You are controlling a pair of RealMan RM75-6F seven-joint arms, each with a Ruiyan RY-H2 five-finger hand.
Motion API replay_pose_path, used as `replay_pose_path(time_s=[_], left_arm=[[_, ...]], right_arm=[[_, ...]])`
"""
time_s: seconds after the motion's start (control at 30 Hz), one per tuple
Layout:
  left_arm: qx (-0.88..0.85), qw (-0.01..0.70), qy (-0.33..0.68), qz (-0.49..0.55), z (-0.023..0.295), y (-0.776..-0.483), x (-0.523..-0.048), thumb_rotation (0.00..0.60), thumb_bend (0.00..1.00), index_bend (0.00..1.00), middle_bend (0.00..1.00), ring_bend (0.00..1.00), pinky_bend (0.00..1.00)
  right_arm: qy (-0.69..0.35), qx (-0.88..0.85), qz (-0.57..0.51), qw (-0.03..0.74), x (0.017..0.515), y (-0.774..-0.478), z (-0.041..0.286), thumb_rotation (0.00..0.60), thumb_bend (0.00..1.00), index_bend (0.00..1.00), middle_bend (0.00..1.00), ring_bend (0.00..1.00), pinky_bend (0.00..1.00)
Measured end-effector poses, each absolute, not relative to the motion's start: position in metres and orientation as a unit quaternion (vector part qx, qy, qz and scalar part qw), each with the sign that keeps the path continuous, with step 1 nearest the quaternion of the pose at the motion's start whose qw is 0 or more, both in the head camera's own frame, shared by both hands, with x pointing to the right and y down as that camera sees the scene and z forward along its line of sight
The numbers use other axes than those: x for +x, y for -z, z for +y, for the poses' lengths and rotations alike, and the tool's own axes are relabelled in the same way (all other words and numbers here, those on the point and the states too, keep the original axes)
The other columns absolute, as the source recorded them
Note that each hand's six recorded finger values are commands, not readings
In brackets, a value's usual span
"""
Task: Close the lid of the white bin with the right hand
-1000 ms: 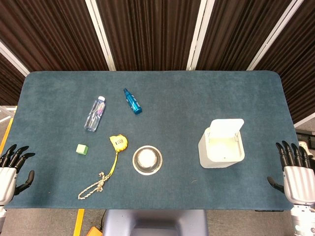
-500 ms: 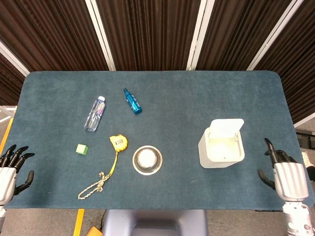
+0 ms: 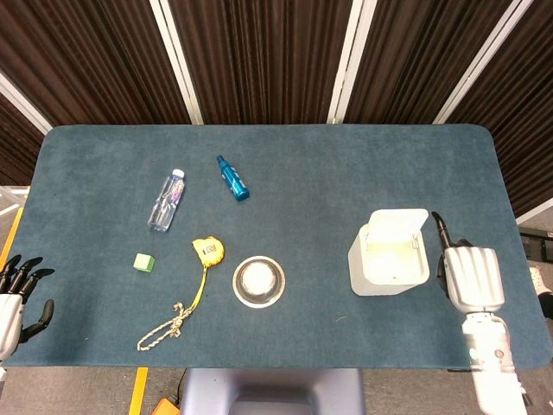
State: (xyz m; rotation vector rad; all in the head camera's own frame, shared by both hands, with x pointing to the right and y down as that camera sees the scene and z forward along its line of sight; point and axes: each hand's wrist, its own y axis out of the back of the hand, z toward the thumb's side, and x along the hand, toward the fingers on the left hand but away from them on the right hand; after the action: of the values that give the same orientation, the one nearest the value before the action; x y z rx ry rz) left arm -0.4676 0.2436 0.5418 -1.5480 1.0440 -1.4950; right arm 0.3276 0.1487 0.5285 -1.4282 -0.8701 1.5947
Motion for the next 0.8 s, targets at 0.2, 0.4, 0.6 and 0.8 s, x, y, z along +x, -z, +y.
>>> replay_pose_path(time_s=[0.2,0.4,0.6,0.8], left_arm=[[-0.603,0.366,0.582,0.406,0.243,-0.542,-0.468,0.6,0.46,0.28,0.15,0.05,0.21],[-0.603,0.367,0.582,0.405,0.243,-0.543,-0.468,0.6,0.46,0.28,0.15,0.05,0.21],[-0.601,0.366,0.581,0.408,0.242,-0.542,-0.469,0.6,0.46,0.28,0.15,0.05,0.21],[-0.601,0.369,0.577,0.412,0.241,-0.541,-0.468,0.6,0.46,0.28,0.15,0.05,0.21]], right_arm=[[-0.665,-0.566,-0.319,0.369,0.313,-0.543,0.126,0.6,0.94,0.03,0.75,0.65,0.93],[-0.668,-0.586,-0.3,0.348,0.288,-0.554,0.106,0.6,0.94,0.06,0.75,0.65,0.93],[-0.665,-0.598,-0.285,0.345,0.274,-0.558,0.103,0.6,0.94,0.12,0.75,0.65,0.93],[-0.675,-0.598,-0.262,0.343,0.275,-0.558,0.117,0.6,0.94,0.25,0.75,0.65,0.93]])
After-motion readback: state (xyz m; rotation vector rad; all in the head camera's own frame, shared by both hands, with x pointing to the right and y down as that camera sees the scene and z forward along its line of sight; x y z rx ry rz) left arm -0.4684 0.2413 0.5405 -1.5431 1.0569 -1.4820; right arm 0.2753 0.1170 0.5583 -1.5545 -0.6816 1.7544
